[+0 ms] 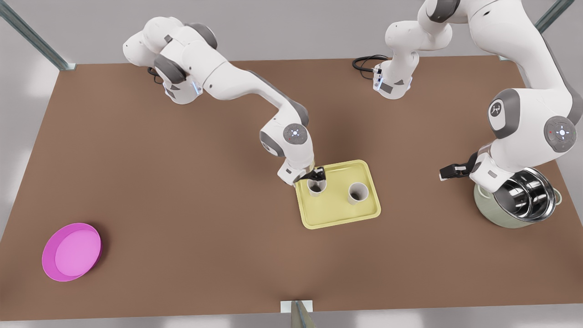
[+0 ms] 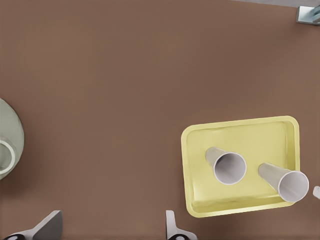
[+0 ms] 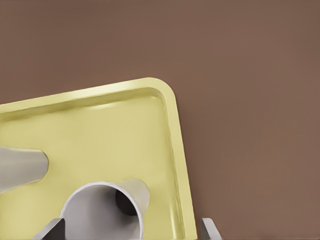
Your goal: Use the left arm to pick up the white IKEA cup from the tray and place it on the middle-left position; use the right arm to pick up the white IKEA cup from the tray and place it on the middle-right position
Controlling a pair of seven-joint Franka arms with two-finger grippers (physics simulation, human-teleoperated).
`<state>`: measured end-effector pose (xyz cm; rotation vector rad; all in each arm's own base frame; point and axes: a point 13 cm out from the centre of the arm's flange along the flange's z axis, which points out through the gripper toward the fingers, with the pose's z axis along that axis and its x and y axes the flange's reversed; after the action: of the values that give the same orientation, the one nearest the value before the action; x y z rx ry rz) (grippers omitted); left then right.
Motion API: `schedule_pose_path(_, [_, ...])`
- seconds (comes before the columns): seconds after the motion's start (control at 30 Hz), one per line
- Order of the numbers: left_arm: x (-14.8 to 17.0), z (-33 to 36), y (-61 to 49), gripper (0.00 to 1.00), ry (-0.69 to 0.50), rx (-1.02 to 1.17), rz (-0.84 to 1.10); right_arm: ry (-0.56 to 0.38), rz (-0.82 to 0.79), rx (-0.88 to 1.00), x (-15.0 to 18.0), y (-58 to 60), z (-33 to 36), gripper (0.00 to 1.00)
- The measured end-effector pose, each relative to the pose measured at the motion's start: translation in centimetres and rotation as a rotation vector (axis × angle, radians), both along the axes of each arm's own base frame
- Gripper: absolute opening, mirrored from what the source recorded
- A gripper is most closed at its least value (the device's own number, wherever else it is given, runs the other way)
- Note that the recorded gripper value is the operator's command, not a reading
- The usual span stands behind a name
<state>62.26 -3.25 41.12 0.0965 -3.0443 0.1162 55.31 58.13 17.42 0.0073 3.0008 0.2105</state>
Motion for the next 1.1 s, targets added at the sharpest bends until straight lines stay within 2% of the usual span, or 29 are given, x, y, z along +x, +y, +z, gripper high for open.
schedule_pose_path(0.47, [0.0, 0.0, 0.0, 1.00, 0.000, 0.000, 0.003, 0.076, -0.148, -0.028, -2.1, -0.2, -7.4, 1.00])
schedule_pose_path(0.5, [0.0, 0.0, 0.0, 1.00, 0.000, 0.000, 0.003, 0.079, -0.155, -0.029, -2.2, -0.1, -7.6, 0.90])
schedule_pose_path(0.53, [0.0, 0.0, 0.0, 1.00, 0.000, 0.000, 0.003, 0.081, -0.163, -0.028, -2.3, -0.1, -7.7, 0.74])
schedule_pose_path(0.57, [0.0, -0.1, 0.0, 1.00, 0.002, 0.000, 0.003, 0.084, -0.170, -0.029, -2.4, -0.1, -7.9, 0.54])
schedule_pose_path(0.7, [-0.2, -0.3, -0.4, 1.00, 0.007, 0.000, -0.003, 0.094, -0.197, -0.026, -2.4, -0.3, -8.4, 0.32])
schedule_pose_path(0.83, [-0.2, -0.3, -0.4, 1.00, 0.008, 0.001, -0.003, 0.095, -0.223, -0.020, -1.9, -0.5, -8.2, 0.23])
schedule_pose_path(0.93, [-0.3, -0.4, -0.4, 1.00, 0.009, 0.001, -0.003, 0.095, -0.278, 0.026, 0.1, -1.2, -5.2, 0.15])
schedule_pose_path(1.03, [-0.3, -0.4, -0.4, 1.00, 0.010, 0.001, -0.002, 0.077, -0.351, 0.101, 4.3, -3.8, 0.9, 0.13])
schedule_pose_path(1.1, [-0.3, -0.4, -0.4, 1.00, 0.010, 0.001, -0.002, 0.059, -0.434, 0.118, 9.8, -10.8, 5.2, 0.13])
